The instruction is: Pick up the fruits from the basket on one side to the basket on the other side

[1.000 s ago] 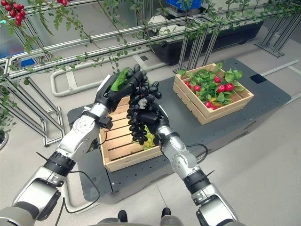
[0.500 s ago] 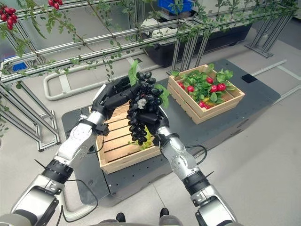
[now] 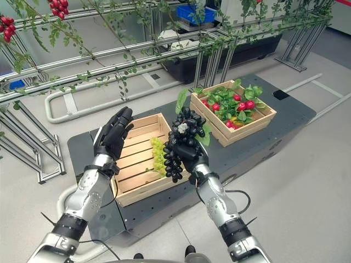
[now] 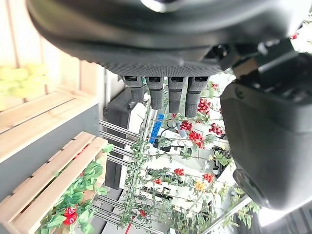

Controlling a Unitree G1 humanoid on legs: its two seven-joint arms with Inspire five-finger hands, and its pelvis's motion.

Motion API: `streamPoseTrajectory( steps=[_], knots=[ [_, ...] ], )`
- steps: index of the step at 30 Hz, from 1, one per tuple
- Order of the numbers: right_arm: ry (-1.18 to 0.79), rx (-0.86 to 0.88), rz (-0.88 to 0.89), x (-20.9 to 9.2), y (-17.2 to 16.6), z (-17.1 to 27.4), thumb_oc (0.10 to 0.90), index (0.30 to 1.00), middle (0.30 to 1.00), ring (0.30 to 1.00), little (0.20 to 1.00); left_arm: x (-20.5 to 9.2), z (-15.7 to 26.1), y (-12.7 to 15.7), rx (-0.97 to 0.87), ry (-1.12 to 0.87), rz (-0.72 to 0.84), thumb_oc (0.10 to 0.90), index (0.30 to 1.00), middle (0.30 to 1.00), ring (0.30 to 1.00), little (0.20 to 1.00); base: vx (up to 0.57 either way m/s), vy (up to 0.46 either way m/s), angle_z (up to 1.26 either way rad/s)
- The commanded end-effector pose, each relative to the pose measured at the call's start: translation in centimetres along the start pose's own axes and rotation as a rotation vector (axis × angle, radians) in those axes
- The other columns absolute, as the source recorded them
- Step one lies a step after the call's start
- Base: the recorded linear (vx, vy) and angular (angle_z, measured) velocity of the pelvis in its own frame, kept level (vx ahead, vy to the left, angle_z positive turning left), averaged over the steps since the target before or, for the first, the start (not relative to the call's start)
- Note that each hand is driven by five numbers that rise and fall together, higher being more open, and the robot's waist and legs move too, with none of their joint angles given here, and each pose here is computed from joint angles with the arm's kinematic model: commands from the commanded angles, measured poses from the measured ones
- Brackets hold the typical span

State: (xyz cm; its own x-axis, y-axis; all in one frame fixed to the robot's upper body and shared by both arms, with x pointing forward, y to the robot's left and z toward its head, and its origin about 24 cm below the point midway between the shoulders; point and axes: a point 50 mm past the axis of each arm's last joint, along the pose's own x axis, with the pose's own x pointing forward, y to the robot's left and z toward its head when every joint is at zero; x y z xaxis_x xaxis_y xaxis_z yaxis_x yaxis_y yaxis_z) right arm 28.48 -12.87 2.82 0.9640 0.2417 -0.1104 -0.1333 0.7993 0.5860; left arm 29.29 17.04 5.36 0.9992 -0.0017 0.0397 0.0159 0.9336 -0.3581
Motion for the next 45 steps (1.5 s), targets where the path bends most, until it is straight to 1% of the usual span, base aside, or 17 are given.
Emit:
streamPoseTrajectory(
  steps=[1,2,5,10,12,14,18,22,25,29,32,33,34,35,37,40,45],
  knots=[
    [-0.361,0.041,0.139,0.1,2.3,6.2,0.4,0.3,0.3,0.3,0.3,0.9,2.8,-0.9,0.058,-0.238,-0.052,0.8,0.9,0.9,0.9,0.9,0.01,-0.04,-0.04],
    [-0.364,0.038,0.125,-0.3,1.7,6.3,0.4,0.3,0.3,0.3,0.3,0.4,2.2,-0.5,0.103,-0.224,-0.035,0.8,0.9,0.9,0.9,0.9,0.01,-0.044,-0.04],
    [-0.366,0.036,0.09,-1.4,0.2,6.1,0.4,0.3,0.3,0.3,0.3,-0.7,0.5,0.6,0.156,-0.15,-0.007,0.8,0.9,0.9,0.9,0.9,0.01,-0.043,-0.03],
    [-0.375,0.051,0.041,-3.0,-1.6,5.4,0.4,0.3,0.3,0.3,0.3,-2.2,-1.4,1.8,0.107,-0.066,0.03,0.8,0.9,0.9,0.9,0.9,0.01,-0.048,-0.09],
    [-0.396,0.071,0.002,-3.9,-2.5,5.0,0.4,0.3,0.3,0.3,0.3,-3.2,-2.3,2.4,0.067,-0.037,0.067,0.8,0.9,0.9,0.9,0.9,0.01,-0.078,-0.1],
    [-0.41,0.083,-0.031,-4.6,-3.1,4.9,0.4,0.3,0.3,0.3,0.3,-3.8,-2.8,2.4,0.058,-0.015,0.05,0.8,0.9,0.9,0.9,0.9,0.0,-0.077,-0.02],
    [-0.433,0.064,-0.051,-5.5,-3.8,5.2,0.4,0.3,0.3,0.3,0.3,-4.1,-2.3,2.3,0.077,-0.039,-0.002,0.8,0.9,0.9,0.9,0.9,-0.01,-0.058,-0.08],
    [-0.479,0.052,-0.064,-6.1,-4.4,6.1,0.4,0.3,0.3,0.3,0.3,-3.6,-1.2,2.5,0.059,-0.079,-0.007,0.8,0.9,0.9,0.9,0.9,-0.01,-0.059,-0.14],
    [-0.499,0.05,-0.063,-6.2,-4.6,6.7,0.4,0.3,0.3,0.3,0.3,-3.0,-0.9,2.7,0.044,-0.084,0.016,0.8,0.9,0.9,0.9,0.9,0.01,-0.089,-0.02],
    [-0.461,0.028,-0.045,-6.0,-4.6,6.7,0.4,0.3,0.3,0.3,0.3,-3.0,-1.9,2.7,0.001,-0.043,0.05,0.8,0.9,0.9,0.9,0.9,0.01,-0.08,-0.1],
    [-0.454,0.002,-0.036,-6.2,-4.7,7.0,0.4,0.3,0.3,0.3,0.3,-3.1,-1.9,2.7,-0.016,-0.057,0.062,0.8,0.9,0.9,0.9,0.9,-0.06,-0.064,-0.13],
    [-0.446,-0.012,-0.022,-6.1,-4.8,7.4,0.4,0.3,0.3,0.3,0.3,-3.1,-1.8,2.8,-0.029,-0.069,0.084,0.8,0.9,0.9,0.9,0.9,-0.13,0.147,-0.21],
    [-0.414,-0.032,0.037,-5.3,-4.3,7.8,0.4,0.3,0.3,0.3,0.3,-3.3,-1.5,3.2,-0.052,-0.111,0.157,0.8,0.9,0.9,0.9,0.9,-0.12,0.179,-0.31],
    [-0.412,-0.035,0.046,-5.1,-4.1,7.9,0.4,0.3,0.3,0.3,0.3,-3.4,-1.4,3.2,-0.056,-0.12,0.165,0.8,0.9,0.9,0.9,0.9,-0.14,0.205,-0.67],
    [-0.42,-0.042,0.053,-4.3,-3.6,8.1,0.4,0.3,0.3,0.3,0.3,-3.2,-0.9,2.8,-0.052,-0.141,0.161,0.8,0.9,0.9,0.9,0.9,-0.11,0.153,-1.44],
    [-0.431,-0.022,0.04,-4.2,-3.5,7.9,0.4,0.3,0.3,0.3,0.3,-3.2,-0.8,2.7,-0.034,-0.14,0.147,0.8,0.9,0.9,0.9,0.9,-0.1,0.234,-1.2],
    [-0.433,-0.01,0.074,-4.5,-2.8,7.3,0.4,0.3,0.3,0.3,0.3,-3.2,0.1,3.5,0.015,-0.177,0.156,0.8,0.9,0.9,0.9,0.9,-0.11,0.248,-0.39]
  ],
)
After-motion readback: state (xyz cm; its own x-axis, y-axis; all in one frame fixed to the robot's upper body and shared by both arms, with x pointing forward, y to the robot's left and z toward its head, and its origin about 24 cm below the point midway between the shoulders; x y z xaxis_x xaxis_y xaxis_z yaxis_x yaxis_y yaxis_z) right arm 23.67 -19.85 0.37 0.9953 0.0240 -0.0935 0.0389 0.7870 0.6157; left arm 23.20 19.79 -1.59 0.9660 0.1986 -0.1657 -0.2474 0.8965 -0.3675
